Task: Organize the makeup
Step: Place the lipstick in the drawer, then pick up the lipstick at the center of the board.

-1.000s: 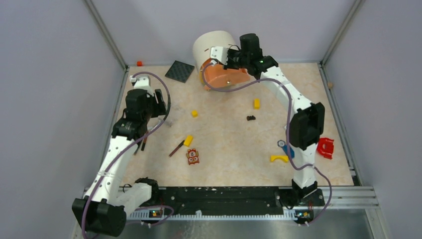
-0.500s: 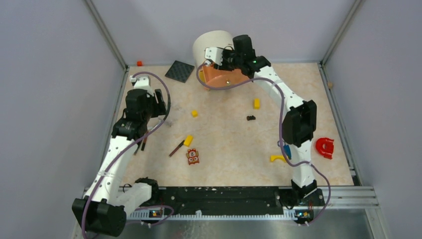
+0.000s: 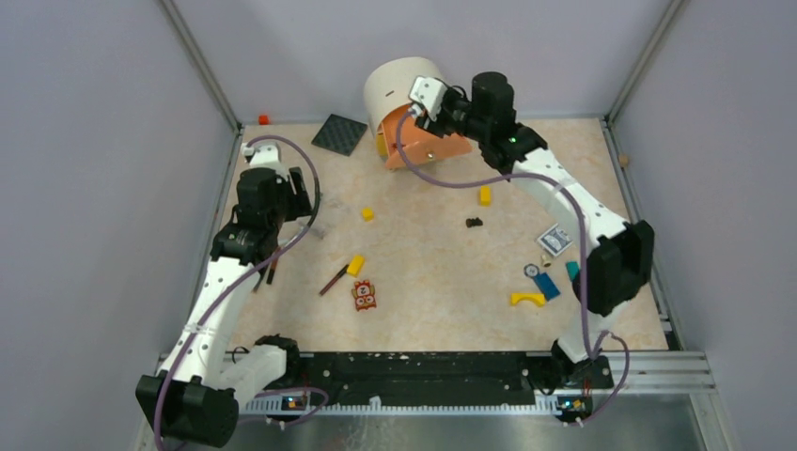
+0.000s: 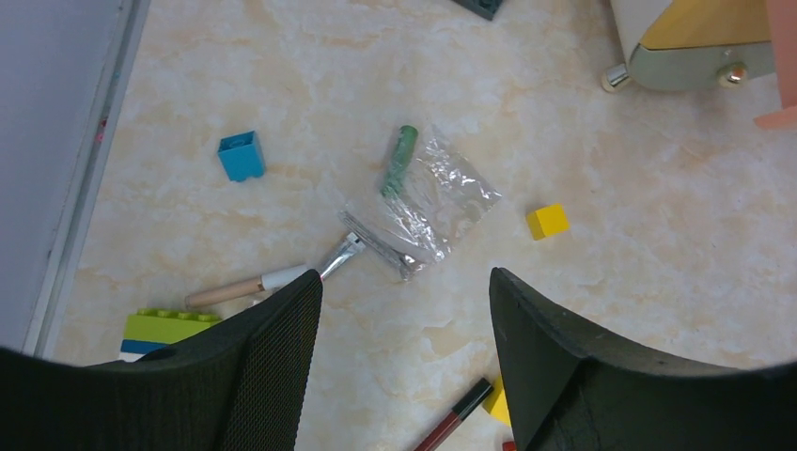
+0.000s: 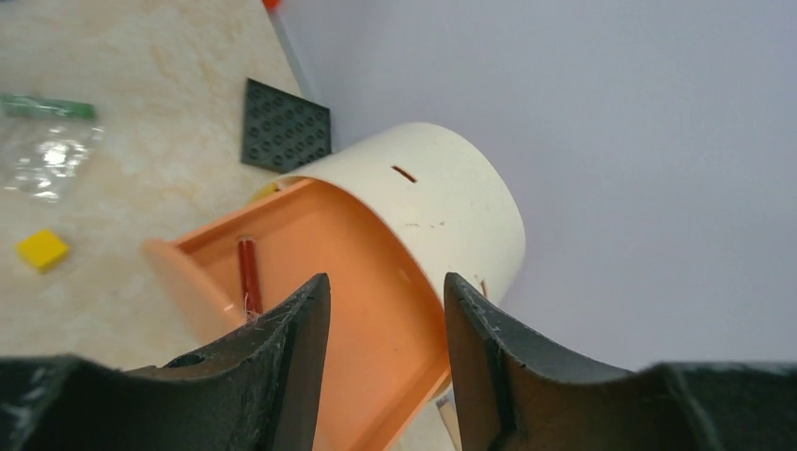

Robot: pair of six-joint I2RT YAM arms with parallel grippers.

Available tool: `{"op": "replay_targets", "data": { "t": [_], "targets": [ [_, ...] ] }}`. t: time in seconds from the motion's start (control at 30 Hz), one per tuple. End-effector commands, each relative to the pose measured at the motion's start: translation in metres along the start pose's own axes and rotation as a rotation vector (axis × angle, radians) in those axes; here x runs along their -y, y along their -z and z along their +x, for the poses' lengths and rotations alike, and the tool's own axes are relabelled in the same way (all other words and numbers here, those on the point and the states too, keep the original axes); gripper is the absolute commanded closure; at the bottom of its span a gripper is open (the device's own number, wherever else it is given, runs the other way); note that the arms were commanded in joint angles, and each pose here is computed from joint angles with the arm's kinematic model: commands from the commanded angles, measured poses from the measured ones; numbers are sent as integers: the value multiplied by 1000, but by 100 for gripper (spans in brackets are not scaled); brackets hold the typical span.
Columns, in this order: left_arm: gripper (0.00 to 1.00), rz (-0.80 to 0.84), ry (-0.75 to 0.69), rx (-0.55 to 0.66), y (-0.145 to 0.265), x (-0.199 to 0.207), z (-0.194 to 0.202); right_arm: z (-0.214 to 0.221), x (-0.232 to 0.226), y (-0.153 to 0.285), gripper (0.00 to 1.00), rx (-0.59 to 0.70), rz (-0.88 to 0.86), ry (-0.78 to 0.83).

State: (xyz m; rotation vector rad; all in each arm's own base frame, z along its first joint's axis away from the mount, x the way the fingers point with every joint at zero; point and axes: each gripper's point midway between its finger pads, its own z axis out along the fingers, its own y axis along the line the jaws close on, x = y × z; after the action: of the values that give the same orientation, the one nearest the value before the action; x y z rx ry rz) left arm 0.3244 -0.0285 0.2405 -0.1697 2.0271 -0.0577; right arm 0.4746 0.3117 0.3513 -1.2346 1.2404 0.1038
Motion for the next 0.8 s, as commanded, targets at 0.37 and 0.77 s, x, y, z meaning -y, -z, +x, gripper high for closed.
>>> {"op": "replay_targets", "data": {
  "t": [0.37, 0.77],
  "targets": [
    [28, -325, 226, 70, 17, -74, -18, -52, -244, 36, 51, 320, -749, 14],
    [26, -516, 278, 141, 43, -114, -27, -38, -383, 12, 50, 221, -1136, 99]
  ]
}}
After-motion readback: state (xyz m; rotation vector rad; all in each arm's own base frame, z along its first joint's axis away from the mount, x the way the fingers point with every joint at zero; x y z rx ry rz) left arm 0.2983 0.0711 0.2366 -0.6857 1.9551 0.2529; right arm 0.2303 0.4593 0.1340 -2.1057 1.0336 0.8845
